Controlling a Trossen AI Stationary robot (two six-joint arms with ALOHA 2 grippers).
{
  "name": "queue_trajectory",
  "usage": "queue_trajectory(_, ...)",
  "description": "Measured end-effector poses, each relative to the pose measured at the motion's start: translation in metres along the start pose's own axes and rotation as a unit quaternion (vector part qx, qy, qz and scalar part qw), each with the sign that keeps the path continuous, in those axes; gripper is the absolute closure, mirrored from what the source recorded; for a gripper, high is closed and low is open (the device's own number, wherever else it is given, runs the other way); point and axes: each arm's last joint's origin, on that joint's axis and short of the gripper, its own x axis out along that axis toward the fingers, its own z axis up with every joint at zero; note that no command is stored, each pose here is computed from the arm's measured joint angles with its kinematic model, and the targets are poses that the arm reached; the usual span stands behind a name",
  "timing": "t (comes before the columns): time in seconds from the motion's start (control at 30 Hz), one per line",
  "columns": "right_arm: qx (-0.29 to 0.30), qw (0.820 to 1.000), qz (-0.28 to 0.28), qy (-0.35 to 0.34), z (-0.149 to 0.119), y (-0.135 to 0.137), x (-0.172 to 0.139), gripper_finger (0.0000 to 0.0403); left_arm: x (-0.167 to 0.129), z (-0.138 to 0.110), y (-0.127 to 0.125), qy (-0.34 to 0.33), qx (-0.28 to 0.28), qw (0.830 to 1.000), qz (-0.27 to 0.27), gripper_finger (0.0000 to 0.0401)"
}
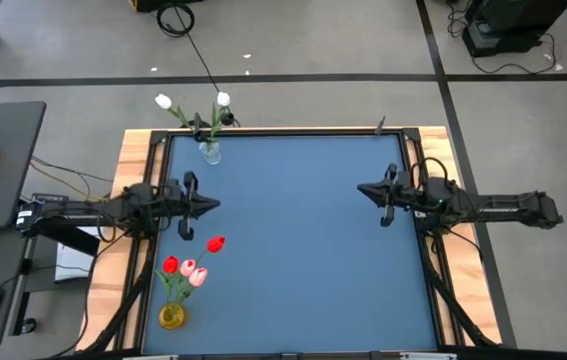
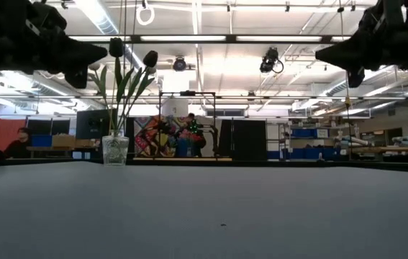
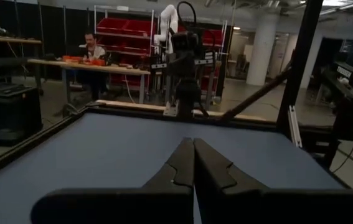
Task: Sort flowers into vase by color
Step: Return to Home Position
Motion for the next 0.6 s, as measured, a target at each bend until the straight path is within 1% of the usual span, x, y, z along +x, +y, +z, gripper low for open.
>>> queue_trajectory(0.13,0.006,1.0,-0.004,0.001,-0.007,-0.002,-0.002,0.0391,-0.002,-0.01,0.001,0.005,-0.001,1.0,-0.006,0.0397)
queue_trajectory(0.2,0.01,1.0,-0.01,-0.001,-0.012,-0.004,-0.004,0.0391,-0.002,-0.012,0.001,0.011,0.002,1.0,-0.007,0.0397)
queue_trajectory(0.47,0.024,0.999,-0.014,-0.021,-0.027,-0.01,-0.011,0.0391,-0.002,-0.013,0.002,0.017,0.019,1.0,-0.004,0.0397)
queue_trajectory(0.6,0.024,0.999,-0.016,-0.033,-0.025,-0.012,-0.014,0.0391,-0.004,-0.01,0.004,0.006,0.021,1.0,0.008,0.0397)
